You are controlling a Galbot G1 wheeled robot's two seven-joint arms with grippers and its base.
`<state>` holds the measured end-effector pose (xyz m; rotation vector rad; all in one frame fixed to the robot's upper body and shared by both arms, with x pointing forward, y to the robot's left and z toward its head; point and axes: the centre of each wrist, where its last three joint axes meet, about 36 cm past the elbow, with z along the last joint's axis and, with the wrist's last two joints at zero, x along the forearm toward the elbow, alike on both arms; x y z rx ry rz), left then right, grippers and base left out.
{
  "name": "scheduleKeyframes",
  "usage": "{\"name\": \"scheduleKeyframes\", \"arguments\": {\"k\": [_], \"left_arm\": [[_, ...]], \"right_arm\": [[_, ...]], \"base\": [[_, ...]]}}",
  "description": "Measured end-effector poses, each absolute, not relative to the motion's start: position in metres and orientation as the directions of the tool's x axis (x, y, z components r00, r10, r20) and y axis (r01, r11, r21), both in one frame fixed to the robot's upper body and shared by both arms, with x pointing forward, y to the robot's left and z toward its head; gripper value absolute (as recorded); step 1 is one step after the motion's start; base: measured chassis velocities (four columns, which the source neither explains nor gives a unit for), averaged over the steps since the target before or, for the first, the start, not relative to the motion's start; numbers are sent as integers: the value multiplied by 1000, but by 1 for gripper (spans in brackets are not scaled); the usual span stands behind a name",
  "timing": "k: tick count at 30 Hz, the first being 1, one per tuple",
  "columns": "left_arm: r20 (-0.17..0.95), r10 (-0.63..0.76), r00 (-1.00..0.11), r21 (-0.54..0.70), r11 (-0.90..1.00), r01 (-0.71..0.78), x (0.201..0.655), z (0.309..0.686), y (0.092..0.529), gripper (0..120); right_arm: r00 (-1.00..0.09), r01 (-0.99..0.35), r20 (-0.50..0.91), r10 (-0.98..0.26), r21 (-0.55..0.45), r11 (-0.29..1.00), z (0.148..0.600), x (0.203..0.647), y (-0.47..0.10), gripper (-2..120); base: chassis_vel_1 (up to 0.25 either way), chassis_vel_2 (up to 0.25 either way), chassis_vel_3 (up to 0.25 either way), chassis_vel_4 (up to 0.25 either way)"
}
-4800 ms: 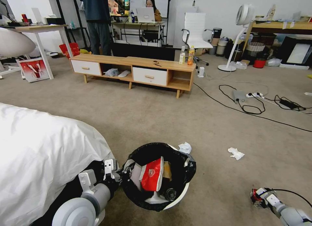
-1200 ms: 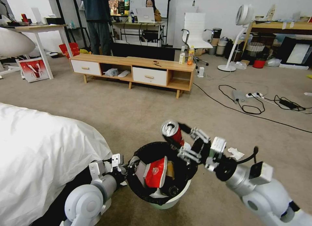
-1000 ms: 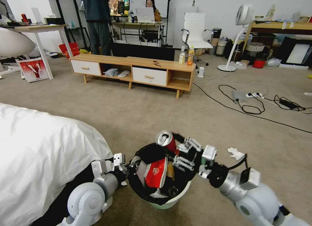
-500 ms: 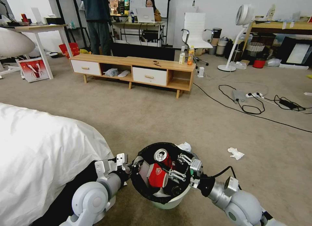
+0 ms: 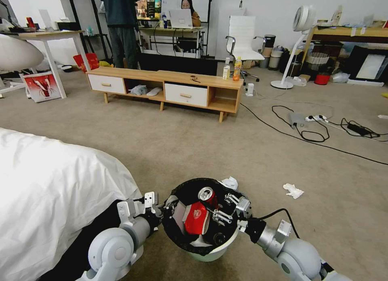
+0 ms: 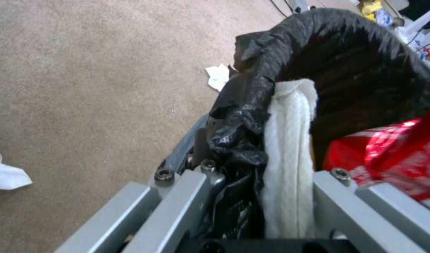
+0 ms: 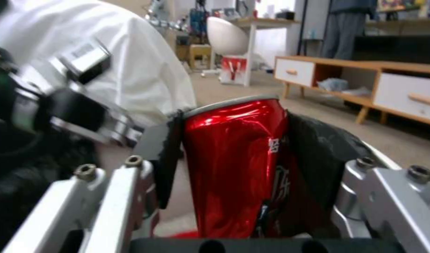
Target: Pick up the trash bin and place the garbage on the floor into it.
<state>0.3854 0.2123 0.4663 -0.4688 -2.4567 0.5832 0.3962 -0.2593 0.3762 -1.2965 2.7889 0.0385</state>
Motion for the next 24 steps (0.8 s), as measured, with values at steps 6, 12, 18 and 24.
{"name": "scheduleKeyframes", "arguments": {"k": [6, 12, 18, 24], "left_arm": [[445, 443, -778, -497, 845, 197, 384, 466, 213, 7], [443, 443, -780, -496, 845, 199, 383, 467, 212, 7], [438, 442, -783, -496, 845, 199, 383, 469, 213, 7], [437, 439, -785, -497, 845, 196, 382, 469, 213, 7]], "right_arm": [[-660, -750, -59, -749, -10, 661, 372, 398, -263, 82], [-668, -743, -53, -743, -14, 669, 376, 397, -265, 99], [-669, -742, 17, -743, 19, 670, 388, 393, -268, 100], [-670, -742, 5, -742, 15, 670, 393, 395, -266, 100]], "base": [[0, 0, 0, 0], [0, 0, 0, 0], [0, 0, 0, 0], [0, 0, 0, 0]]}}
